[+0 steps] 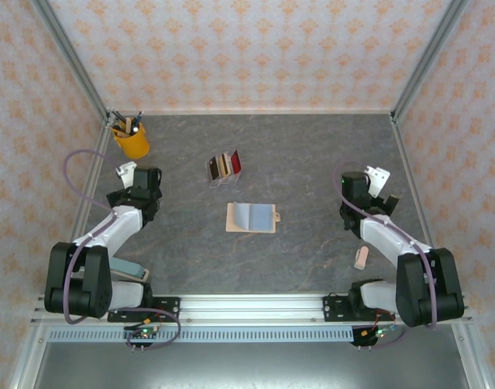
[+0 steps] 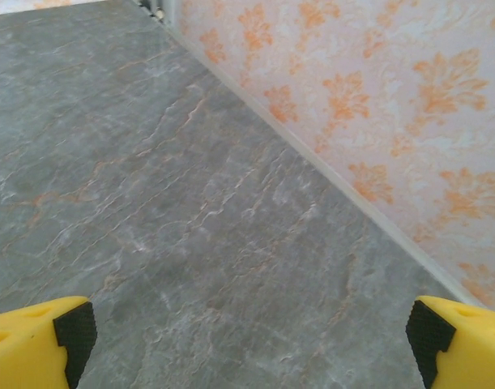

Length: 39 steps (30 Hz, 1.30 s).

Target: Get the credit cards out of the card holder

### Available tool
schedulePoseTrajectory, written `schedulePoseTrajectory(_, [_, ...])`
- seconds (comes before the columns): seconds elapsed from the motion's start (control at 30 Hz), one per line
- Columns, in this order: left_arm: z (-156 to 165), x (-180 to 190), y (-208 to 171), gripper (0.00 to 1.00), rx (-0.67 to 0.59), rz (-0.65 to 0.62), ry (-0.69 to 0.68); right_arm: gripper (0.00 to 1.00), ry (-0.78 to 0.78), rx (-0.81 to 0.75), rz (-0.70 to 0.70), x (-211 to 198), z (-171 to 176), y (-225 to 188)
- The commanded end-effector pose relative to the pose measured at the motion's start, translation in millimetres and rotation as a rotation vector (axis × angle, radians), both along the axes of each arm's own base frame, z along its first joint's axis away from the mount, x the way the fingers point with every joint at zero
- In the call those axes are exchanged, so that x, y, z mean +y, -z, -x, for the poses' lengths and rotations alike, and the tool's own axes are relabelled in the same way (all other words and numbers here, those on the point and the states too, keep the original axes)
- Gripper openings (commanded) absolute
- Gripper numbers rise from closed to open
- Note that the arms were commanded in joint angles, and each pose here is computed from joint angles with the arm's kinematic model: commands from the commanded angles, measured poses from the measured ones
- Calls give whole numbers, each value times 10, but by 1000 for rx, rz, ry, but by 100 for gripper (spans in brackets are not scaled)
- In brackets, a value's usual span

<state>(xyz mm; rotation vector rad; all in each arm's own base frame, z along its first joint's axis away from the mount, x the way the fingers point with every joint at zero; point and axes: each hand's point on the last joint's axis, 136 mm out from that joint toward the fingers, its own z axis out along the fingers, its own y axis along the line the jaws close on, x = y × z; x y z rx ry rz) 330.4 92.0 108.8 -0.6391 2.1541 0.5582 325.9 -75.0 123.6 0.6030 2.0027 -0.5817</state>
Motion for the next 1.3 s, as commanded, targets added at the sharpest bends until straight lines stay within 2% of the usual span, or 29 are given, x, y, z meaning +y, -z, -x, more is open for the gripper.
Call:
schedulePoseTrajectory(0.0, [-299,-151,-150,100,-139,-21,164,100,-98,-153,-37,119,-232,-195])
schedulePoseTrajectory(0.27, [-475,-414,-106,100,-264,6,357,100,-195,-187,-58,266,-426,3])
schedulePoseTrajectory(0.47, [-435,-662,-104,100,-341,29,511,100,-298,-196,-42,398,-550,60])
schedulePoseTrajectory(0.67, [-396,-784,-102,100,-374,29,588,100,-365,-211,-51,492,-546,158])
schedulePoseTrajectory(0.97, [-474,-660,50,100,-354,27,505,100,-418,-207,-63,561,-557,271])
schedulePoseTrajectory(1.1, [-546,-578,132,100,-307,28,451,100,-352,-200,-69,457,-587,278])
schedulePoseTrajectory(1.27, [-596,-578,131,100,-276,7,430,100,-339,-188,-94,408,-614,296])
